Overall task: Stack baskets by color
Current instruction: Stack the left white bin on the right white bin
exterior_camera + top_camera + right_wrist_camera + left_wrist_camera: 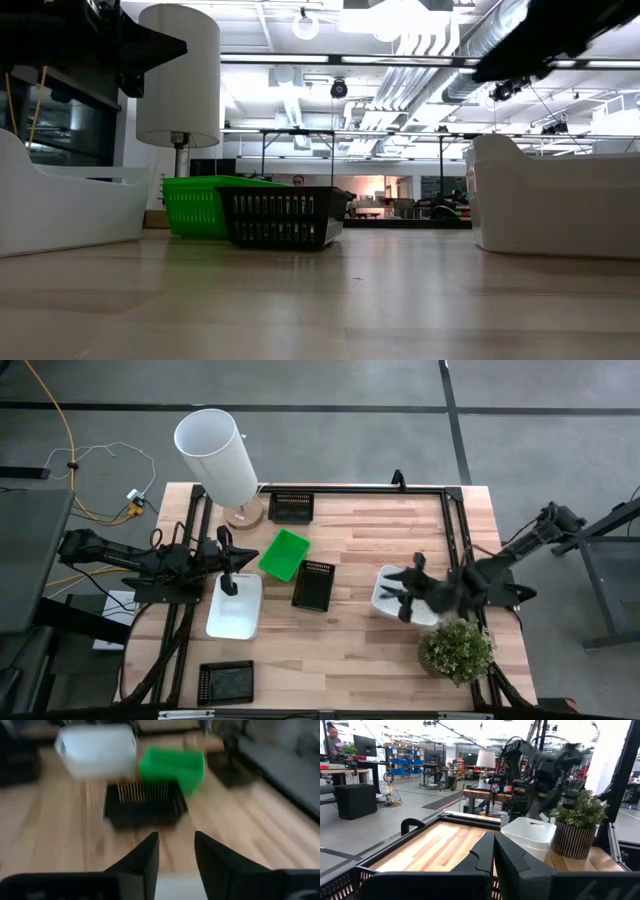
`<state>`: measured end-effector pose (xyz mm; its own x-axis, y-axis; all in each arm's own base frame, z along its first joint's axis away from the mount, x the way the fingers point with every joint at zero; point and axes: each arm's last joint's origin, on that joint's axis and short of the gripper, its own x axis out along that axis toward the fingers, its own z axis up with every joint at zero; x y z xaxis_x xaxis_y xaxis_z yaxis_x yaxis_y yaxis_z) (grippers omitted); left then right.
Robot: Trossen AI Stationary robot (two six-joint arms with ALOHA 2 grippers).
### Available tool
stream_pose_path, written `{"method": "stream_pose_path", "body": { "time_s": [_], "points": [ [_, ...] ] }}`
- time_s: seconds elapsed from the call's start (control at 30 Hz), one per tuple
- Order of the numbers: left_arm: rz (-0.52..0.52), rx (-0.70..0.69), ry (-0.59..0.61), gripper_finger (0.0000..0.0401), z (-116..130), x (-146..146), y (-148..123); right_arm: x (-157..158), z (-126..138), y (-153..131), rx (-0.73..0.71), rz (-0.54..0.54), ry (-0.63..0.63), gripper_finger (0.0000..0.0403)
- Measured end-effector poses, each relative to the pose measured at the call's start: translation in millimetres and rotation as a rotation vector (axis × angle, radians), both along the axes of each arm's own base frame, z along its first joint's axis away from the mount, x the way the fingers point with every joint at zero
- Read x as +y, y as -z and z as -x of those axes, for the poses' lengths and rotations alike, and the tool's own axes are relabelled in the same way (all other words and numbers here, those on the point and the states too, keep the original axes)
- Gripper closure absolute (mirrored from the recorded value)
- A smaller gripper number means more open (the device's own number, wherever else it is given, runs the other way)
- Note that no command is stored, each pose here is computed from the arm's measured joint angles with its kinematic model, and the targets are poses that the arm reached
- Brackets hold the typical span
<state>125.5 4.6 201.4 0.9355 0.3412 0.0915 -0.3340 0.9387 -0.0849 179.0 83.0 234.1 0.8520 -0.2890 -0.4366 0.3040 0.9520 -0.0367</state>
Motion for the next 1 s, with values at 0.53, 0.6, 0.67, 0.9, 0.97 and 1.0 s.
{"method": "stream_pose_path", "body": {
  "time_s": [0.53, 0.6, 0.67, 0.9, 0.97, 1.0],
  "points": [
    [-0.020, -0.037, 0.003, 0.0401, 0, 0, -4, -74, -27, 6, -0.539, 0.139, -0.241, 0.0398],
    [-0.020, -0.037, 0.003, 0.0401, 0, 0, -4, -74, -31, 6, -0.515, 0.108, -0.232, 0.0401],
    [-0.020, -0.037, 0.005, 0.0401, 0, 0, -4, -74, -34, 9, -0.506, 0.071, -0.209, 0.0398],
    [-0.024, -0.038, 0.032, 0.0401, 0, -1, -4, -72, -40, 19, -0.455, 0.059, -0.202, 0.0401],
    [-0.013, -0.041, 0.033, 0.0401, 0, -1, -4, -72, -40, 19, -0.452, 0.059, -0.203, 0.0401],
    [-0.006, -0.044, 0.034, 0.0401, 0, -1, -4, -72, -40, 19, -0.453, 0.059, -0.203, 0.0401]
  ]
}}
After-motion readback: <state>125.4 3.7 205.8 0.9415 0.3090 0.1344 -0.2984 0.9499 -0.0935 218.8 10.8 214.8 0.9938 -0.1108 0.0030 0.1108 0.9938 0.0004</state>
